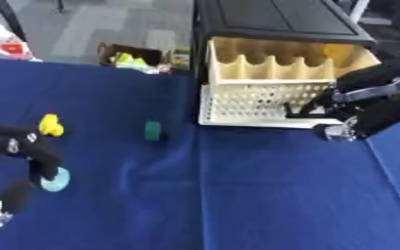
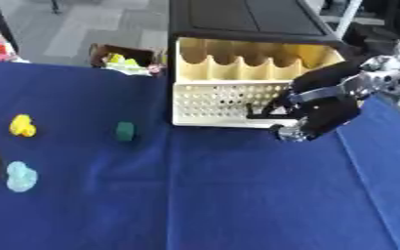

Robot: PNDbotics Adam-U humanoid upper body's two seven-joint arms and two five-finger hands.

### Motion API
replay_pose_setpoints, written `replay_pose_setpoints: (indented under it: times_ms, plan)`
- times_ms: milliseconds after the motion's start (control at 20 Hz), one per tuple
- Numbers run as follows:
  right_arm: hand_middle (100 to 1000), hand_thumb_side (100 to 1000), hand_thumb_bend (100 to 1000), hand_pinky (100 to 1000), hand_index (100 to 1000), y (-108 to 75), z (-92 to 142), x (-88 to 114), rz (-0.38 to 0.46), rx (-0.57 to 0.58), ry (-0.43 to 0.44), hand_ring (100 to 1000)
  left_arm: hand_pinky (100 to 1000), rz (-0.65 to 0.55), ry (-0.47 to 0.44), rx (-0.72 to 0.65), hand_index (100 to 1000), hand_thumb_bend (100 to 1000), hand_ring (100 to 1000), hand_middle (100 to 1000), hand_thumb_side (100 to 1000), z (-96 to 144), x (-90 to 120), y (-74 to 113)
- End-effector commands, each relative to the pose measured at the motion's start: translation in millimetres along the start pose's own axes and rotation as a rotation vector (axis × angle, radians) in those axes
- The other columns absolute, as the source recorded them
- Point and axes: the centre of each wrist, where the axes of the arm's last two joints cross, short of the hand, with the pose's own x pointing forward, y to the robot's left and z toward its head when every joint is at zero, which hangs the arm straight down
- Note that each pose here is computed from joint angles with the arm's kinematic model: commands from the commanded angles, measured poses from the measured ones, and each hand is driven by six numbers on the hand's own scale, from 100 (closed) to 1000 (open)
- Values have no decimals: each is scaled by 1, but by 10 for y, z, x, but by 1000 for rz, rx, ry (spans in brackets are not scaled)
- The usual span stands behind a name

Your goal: Pick up objects from table and place into drawer.

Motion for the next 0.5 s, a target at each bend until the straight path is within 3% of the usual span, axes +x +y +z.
replay_pose_setpoints:
  times_ms: [50,500]
  plan:
    - [477,1000,100,243,961,33,55,-57,-81,2,6,361,382,-34,-1,-15,733,100,515,529,560,1,41,85]
    - [483,1000,100,264,962,8,200,74,-196,-9,-24,385,383,-35,-5,-17,732,100,517,531,554,-5,40,88]
